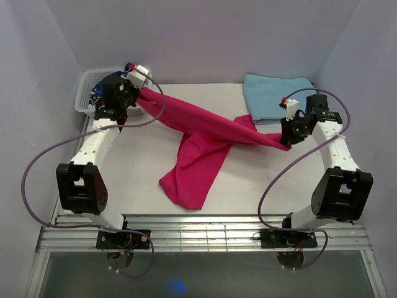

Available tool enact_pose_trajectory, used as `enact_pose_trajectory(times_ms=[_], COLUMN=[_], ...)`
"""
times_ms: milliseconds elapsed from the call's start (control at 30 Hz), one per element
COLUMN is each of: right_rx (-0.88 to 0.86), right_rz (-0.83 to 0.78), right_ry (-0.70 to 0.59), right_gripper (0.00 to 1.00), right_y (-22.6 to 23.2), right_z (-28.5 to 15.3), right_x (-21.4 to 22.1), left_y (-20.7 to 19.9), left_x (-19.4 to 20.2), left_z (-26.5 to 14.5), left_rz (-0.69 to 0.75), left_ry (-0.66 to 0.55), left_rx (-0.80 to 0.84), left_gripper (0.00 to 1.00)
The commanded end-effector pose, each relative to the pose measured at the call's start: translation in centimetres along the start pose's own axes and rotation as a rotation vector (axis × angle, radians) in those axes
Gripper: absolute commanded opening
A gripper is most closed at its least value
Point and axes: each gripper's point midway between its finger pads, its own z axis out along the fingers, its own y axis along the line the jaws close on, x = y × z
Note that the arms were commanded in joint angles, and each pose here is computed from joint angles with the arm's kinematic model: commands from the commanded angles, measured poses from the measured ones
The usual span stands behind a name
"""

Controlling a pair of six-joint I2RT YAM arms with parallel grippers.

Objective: Fold and stack the trousers
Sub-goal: Flatten the trousers out

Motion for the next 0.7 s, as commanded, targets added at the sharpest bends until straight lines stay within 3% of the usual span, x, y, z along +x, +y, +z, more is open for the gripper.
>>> enact_pose_trajectory(times_ms=[0,67,100,167,200,233,300,367,533,633,667], right_rx=[0.089,0.088,0.079,0.109,0.117,0.116,0.169,0.203,0.245,0.13,0.082], right_rz=[-0.006,-0.034,-0.038,-0.088,-0.093,-0.087,-0.108,-0.106,-0.105,-0.168,-0.18], right_ry=[-0.03,-0.029,0.001,0.027,0.045,0.079,0.106,0.146,0.204,0.299,0.314], right_gripper=[0.08,0.08,0.08,0.08,0.08,0.08,0.08,0.08,0.08,0.09,0.18], right_y=[-2.2,-1.8,-1.4,-1.6,-1.8,-1.8,-3.3,-4.5,-7.9,-6.7,-5.9], right_z=[-2.6,-3.1,-2.6,-2.8,-2.5,-2.0,-2.1,-1.8,-2.3,-2.0,-1.8], right_x=[-0.8,0.0,1.5,3.1,4.0,5.7,7.2,8.9,11.0,13.5,14.0], left_y=[8.9,6.7,4.9,0.4,-3.4,-6.8,-11.2,-13.9,-17.7,-17.8,-17.5], left_x=[-8.0,-7.5,-7.2,-4.5,-4.1,-1.2,0.9,3.2,4.5,4.1,4.0], left_z=[-6.1,-8.8,-12.2,-15.5,-19.0,-20.8,-24.7,-26.1,-29.5,-29.3,-28.8], left_rz=[-0.014,0.005,0.053,0.102,0.15,0.23,0.223,0.257,0.105,0.059,0.048], left_ry=[-0.226,-0.245,-0.273,-0.248,-0.315,-0.267,-0.282,-0.267,-0.193,-0.163,-0.149], left_rx=[-0.215,-0.067,-0.009,0.147,0.281,0.42,0.583,0.71,1.011,1.072,1.077], left_gripper=[0.0,0.0,0.0,0.0,0.0,0.0,0.0,0.0,0.43,0.78,0.85])
